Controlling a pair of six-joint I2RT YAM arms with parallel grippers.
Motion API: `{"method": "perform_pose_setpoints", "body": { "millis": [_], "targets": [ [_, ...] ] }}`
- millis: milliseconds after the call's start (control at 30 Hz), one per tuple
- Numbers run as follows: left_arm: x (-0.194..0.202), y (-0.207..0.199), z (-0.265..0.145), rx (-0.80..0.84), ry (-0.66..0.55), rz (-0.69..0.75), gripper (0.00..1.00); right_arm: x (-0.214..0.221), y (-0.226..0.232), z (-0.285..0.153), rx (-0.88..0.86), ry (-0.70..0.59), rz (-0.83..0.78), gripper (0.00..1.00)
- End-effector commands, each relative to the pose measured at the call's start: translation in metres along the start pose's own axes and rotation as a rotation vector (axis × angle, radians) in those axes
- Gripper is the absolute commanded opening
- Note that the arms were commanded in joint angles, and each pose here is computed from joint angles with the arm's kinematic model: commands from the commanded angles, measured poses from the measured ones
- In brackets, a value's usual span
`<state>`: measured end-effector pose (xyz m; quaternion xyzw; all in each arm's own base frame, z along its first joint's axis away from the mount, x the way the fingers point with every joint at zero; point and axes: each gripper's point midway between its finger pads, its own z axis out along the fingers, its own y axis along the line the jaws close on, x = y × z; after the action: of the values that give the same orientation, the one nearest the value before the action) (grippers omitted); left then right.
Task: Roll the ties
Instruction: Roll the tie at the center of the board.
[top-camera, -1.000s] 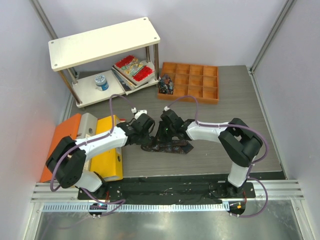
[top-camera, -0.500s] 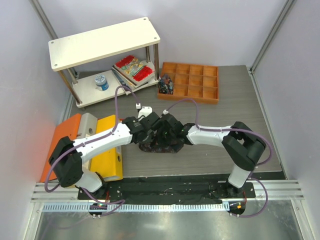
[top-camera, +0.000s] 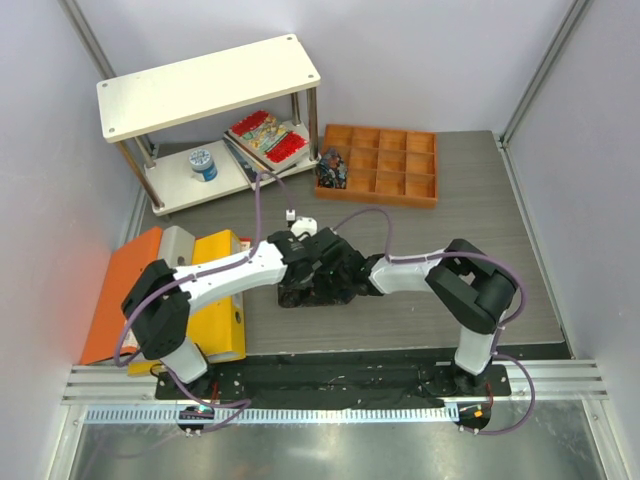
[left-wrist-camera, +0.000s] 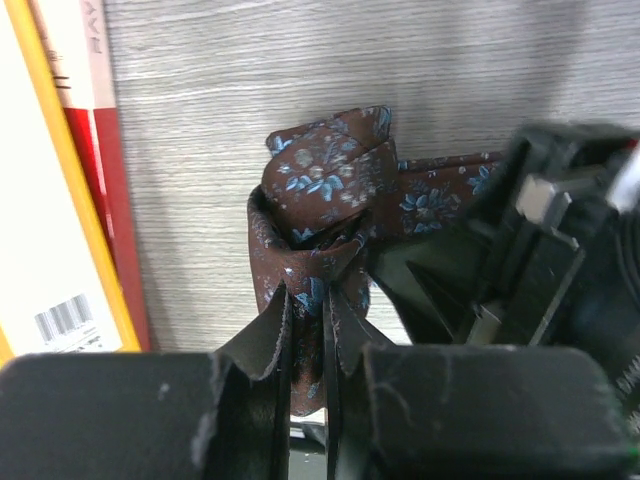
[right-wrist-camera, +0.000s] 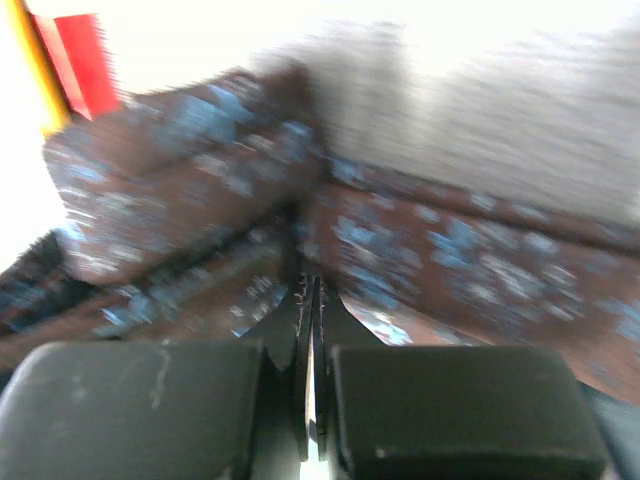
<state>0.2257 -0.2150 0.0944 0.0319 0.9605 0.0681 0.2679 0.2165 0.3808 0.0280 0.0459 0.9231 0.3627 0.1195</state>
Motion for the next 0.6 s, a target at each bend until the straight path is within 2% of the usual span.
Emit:
{"method": "perform_pose_setpoints", "body": {
  "millis": [0, 233, 567],
  "targets": [
    [-0.007, -0.009, 0.002, -0.075, -0.028, 0.002, 0.03, -0.007, -0.003, -0.024, -0.014, -0.042, 0.004, 0.03],
    [-0.004, -0.014, 0.009, -0.237, -0.037, 0.081, 0.02, 0.001, -0.038, -0.067, 0.051, -0.065, 0.016, 0.06],
    [-0.007, -0.028, 0.009, -0.254, -0.055, 0.107, 0.02, -0.007, -0.085, -0.13, 0.101, -0.175, 0.079, 0.1]
  ]
}}
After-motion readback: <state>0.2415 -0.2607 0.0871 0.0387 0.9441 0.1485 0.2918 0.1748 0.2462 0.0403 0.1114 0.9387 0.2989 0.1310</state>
